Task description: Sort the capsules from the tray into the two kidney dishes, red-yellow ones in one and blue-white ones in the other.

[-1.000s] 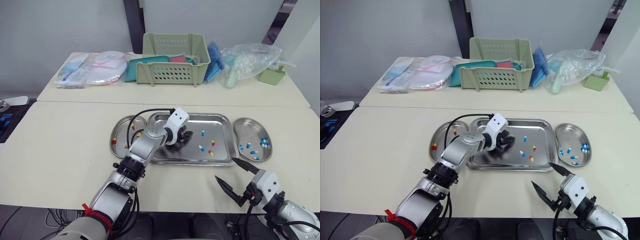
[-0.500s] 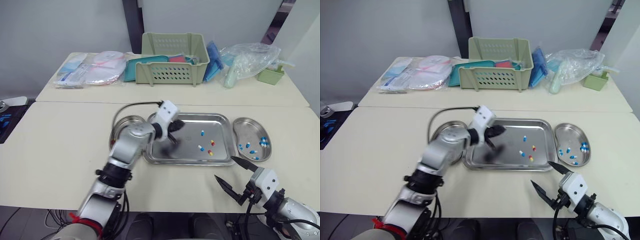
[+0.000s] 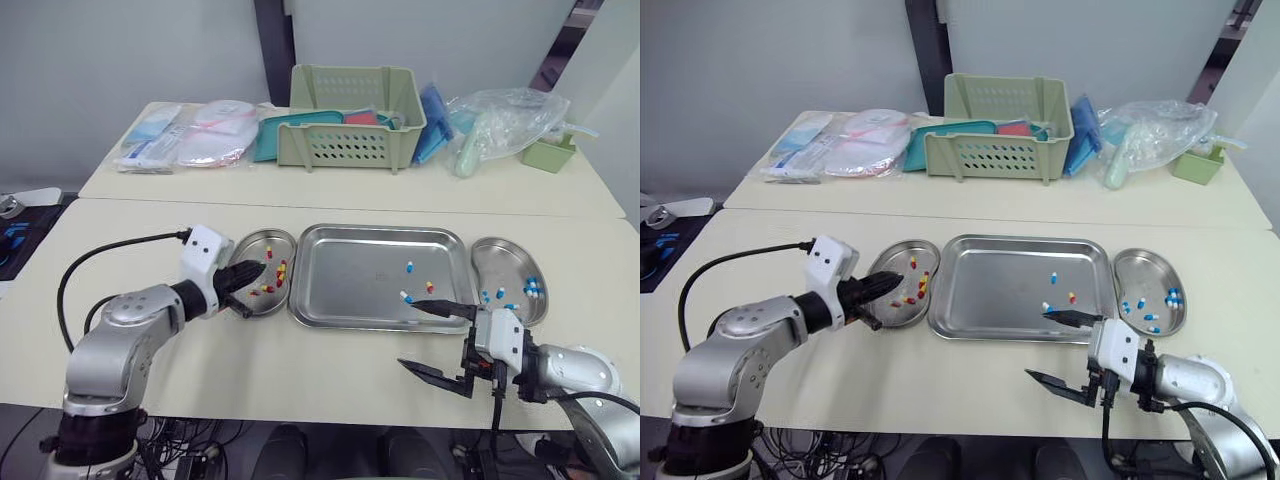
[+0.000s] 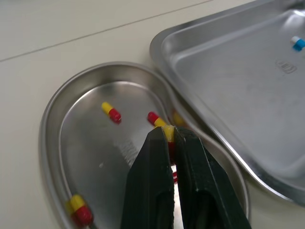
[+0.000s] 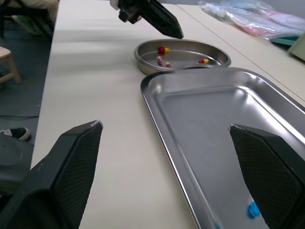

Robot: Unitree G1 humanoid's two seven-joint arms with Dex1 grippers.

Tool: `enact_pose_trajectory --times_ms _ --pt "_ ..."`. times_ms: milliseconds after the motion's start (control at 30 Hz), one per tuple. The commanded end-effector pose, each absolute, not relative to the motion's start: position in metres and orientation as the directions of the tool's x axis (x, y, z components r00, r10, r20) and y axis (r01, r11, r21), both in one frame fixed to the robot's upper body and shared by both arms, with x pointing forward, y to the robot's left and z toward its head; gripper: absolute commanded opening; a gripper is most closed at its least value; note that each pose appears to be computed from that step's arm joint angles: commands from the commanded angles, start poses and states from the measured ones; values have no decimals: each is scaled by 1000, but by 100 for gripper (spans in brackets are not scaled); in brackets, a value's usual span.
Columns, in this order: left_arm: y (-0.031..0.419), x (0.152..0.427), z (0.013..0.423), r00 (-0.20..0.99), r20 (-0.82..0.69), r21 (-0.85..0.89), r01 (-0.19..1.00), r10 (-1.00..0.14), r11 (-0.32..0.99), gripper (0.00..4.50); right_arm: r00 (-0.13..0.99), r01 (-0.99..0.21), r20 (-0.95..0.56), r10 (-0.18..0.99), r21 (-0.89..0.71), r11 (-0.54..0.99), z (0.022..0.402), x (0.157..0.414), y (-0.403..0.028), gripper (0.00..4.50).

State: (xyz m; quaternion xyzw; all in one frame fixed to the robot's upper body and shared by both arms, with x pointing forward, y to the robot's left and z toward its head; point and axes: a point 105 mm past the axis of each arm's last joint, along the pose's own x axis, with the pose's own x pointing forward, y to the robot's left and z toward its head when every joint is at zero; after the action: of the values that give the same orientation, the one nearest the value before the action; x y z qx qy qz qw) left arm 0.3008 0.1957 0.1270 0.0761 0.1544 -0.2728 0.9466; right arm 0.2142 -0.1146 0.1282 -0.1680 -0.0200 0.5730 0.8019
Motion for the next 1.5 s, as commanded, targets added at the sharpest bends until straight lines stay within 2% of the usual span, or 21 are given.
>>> enact_pose_trajectory --times_ms 33,167,633,733,1033,1100,1500 --pt "191 298 142 820 -267 88 543 -506 835 4 292 -924 -142 946 -296 241 139 212 -108 450" --pt "192 297 136 840 -257 75 510 -477 857 4 276 -931 -150 949 -288 225 143 214 -104 450" --pt "195 299 128 838 -264 77 511 -477 856 4 343 -910 -156 926 -298 287 134 217 -100 450" --pt "195 299 134 836 -240 83 524 -493 848 79 346 -908 -153 926 -301 290 135 218 -99 450" --pt "204 297 151 848 -209 139 519 -487 843 381 345 -909 -146 927 -298 292 134 220 -97 450" --pt "208 294 153 847 -210 153 522 -489 839 436 345 -908 -146 927 -301 291 135 220 -97 450" --pt "223 281 161 836 -204 181 543 -509 820 436 361 -897 -150 920 -325 299 138 224 -104 450"
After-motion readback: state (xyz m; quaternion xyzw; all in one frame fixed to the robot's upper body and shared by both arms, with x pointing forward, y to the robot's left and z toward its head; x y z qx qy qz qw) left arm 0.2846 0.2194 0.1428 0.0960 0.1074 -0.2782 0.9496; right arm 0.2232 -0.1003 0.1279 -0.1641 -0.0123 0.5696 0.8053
